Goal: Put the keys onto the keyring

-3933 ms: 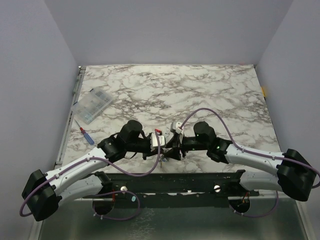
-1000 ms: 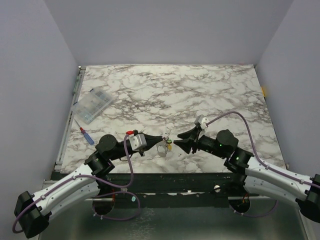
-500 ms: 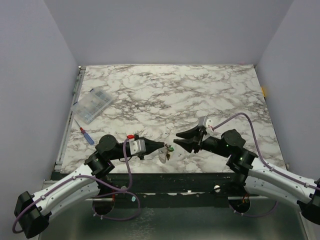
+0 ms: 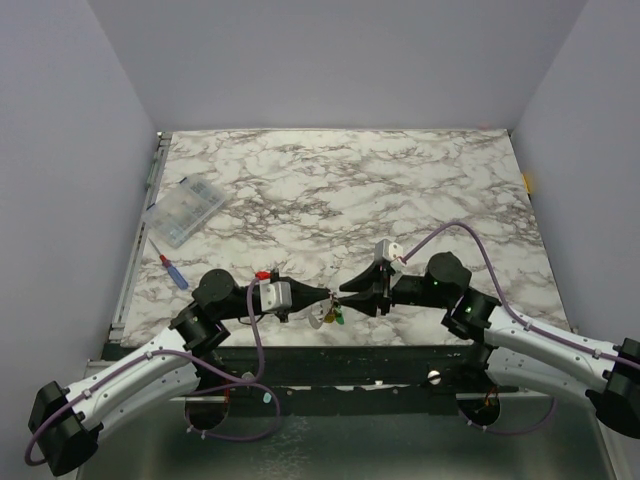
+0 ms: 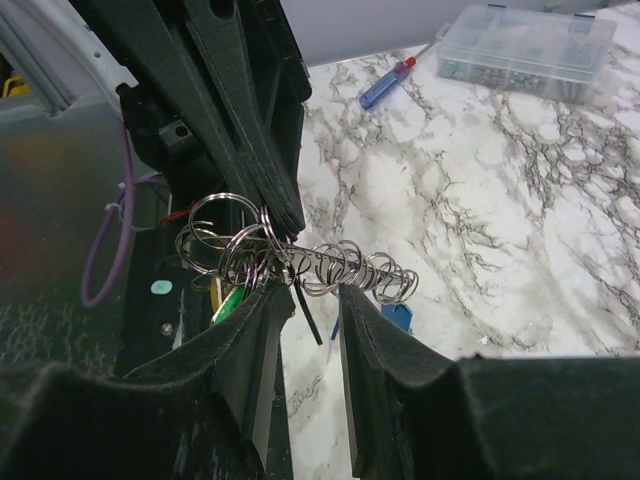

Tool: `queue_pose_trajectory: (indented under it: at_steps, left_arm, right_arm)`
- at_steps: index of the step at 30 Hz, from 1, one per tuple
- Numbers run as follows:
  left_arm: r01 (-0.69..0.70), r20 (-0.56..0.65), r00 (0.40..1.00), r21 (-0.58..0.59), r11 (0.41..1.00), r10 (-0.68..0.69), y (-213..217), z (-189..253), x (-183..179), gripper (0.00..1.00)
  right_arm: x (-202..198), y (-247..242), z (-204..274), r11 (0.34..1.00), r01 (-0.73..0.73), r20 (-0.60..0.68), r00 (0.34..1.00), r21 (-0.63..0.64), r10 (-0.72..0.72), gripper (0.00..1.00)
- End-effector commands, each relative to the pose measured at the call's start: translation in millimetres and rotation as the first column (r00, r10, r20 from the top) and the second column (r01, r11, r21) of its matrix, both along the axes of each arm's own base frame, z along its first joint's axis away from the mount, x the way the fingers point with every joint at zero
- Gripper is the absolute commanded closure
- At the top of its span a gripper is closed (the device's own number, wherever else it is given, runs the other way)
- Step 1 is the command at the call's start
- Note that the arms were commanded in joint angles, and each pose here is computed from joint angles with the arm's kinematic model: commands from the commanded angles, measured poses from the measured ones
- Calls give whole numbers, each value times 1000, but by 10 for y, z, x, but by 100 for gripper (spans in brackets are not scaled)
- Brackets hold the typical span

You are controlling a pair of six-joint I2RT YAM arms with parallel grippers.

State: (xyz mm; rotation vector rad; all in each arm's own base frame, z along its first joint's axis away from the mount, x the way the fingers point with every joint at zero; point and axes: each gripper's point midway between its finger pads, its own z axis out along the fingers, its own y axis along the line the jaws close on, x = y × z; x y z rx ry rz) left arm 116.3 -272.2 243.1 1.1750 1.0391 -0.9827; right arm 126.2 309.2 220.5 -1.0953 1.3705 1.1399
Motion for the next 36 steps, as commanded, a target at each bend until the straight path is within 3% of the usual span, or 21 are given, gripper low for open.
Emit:
queue_pose_trajectory:
  at_steps: [1,15,25,36]
  left_arm:
    - [38,25,999,-33,999,-37,-25,96,-63,100]
    - [59,6,998,-36,998,-59,-46,82,-95,100]
    - [64,-1,998,-41,997,-64,-51,87,-103,100]
    - [14,-13,1000,-52,999,-14,-30,85,-26,100]
  right_arm:
    - [-98,51,171,997,-65,31,997,38,64,61]
    - [-2,92,292,996,-34,76,997,81,28,66]
    - [6,121,319,994,-42,85,996,98,34,80]
    - [-8,159,426,989,-59,80,996,132,48,79]
